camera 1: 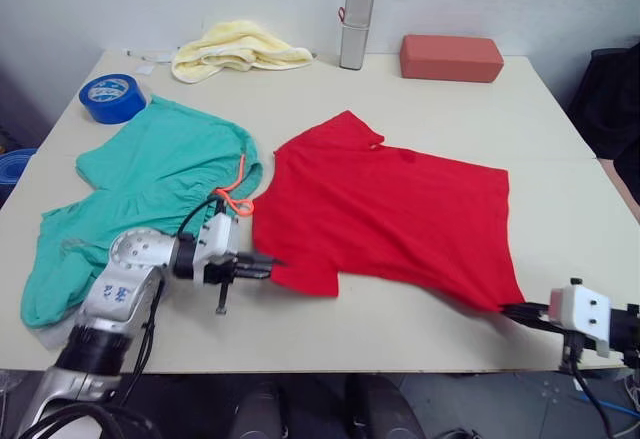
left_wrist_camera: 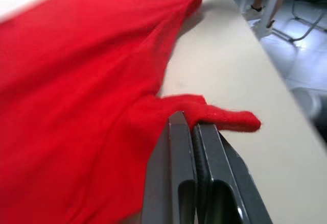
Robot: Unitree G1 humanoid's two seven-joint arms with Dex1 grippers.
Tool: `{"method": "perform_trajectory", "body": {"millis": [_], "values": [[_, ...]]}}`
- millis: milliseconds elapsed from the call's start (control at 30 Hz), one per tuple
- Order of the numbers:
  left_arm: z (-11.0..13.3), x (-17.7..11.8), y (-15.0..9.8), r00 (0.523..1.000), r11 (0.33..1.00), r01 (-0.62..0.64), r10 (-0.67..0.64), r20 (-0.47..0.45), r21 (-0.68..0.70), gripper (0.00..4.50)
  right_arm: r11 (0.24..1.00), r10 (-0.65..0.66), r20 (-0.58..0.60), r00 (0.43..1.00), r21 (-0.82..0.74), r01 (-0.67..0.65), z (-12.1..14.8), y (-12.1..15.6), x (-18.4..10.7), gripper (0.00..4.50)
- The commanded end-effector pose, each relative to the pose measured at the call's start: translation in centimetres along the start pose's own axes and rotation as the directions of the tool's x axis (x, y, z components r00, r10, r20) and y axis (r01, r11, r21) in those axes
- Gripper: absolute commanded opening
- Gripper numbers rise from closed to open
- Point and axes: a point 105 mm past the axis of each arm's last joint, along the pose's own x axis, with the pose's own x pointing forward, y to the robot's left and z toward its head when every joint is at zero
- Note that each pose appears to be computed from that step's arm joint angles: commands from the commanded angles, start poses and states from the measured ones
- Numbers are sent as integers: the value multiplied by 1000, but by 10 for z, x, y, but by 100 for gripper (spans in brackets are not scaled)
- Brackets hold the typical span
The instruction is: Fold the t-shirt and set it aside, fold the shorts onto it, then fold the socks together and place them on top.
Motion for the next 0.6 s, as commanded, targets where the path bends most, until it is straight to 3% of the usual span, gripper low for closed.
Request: {"method": "perform_trajectory", "body": {"millis": [33, 600], "values": [[12, -4, -12, 1000, 1000, -7, 7, 19, -5, 5, 999, 19, 13, 1000, -35, -18, 2, 2, -8, 0], [-10, -31, -79, 997, 953, -40, 17, -78, -300, 5, 994, 106, 16, 994, 29, -107, 0, 29, -16, 0]]}}
